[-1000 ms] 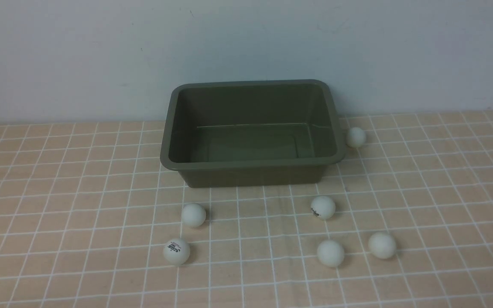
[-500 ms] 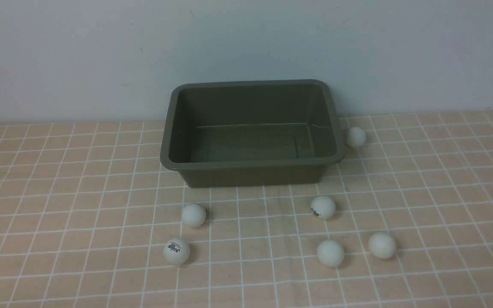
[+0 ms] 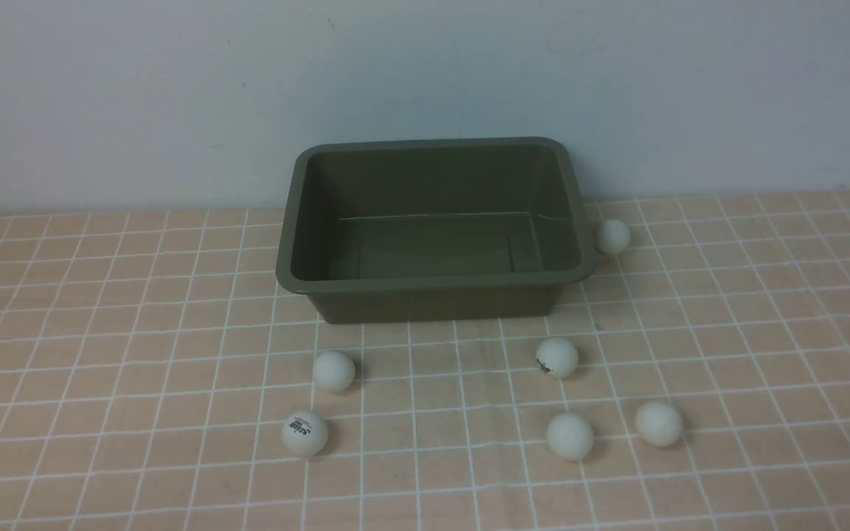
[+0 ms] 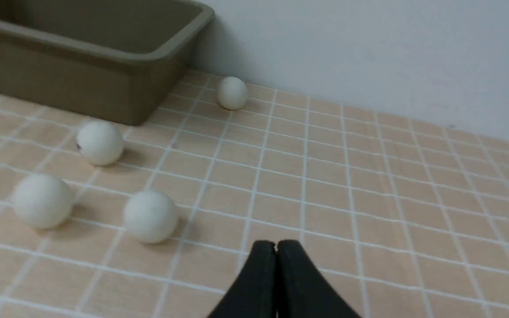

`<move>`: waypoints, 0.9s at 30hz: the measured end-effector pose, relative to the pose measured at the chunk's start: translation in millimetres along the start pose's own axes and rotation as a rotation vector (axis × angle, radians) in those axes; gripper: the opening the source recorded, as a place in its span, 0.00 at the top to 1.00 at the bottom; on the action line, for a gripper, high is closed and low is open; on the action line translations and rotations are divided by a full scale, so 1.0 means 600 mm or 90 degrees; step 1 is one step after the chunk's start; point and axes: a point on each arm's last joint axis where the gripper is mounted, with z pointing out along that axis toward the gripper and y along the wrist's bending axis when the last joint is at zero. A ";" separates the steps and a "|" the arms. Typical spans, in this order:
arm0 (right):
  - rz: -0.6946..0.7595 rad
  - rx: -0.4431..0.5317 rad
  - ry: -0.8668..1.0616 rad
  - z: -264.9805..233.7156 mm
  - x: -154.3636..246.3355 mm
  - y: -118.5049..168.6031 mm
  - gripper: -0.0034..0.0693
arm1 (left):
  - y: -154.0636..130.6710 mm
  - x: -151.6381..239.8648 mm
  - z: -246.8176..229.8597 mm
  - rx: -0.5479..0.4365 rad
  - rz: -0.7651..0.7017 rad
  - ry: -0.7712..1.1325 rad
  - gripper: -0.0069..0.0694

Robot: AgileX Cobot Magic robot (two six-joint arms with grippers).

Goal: Put the table tennis balls into the box on the light coffee tablecloth.
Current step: 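Reach for and grasp a ping pong ball on the table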

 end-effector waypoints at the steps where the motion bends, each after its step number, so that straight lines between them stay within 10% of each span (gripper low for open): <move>1: 0.007 -0.002 0.000 0.000 0.000 0.000 0.98 | 0.000 0.000 0.000 0.001 -0.010 0.000 1.00; 10: 0.334 -0.073 -0.050 -0.001 -0.014 0.014 0.98 | -0.015 -0.002 -0.001 0.062 -0.420 0.014 1.00; 27: 0.605 -0.119 -0.096 -0.003 -0.030 0.014 0.98 | -0.015 -0.010 -0.001 0.076 -0.502 -0.014 1.00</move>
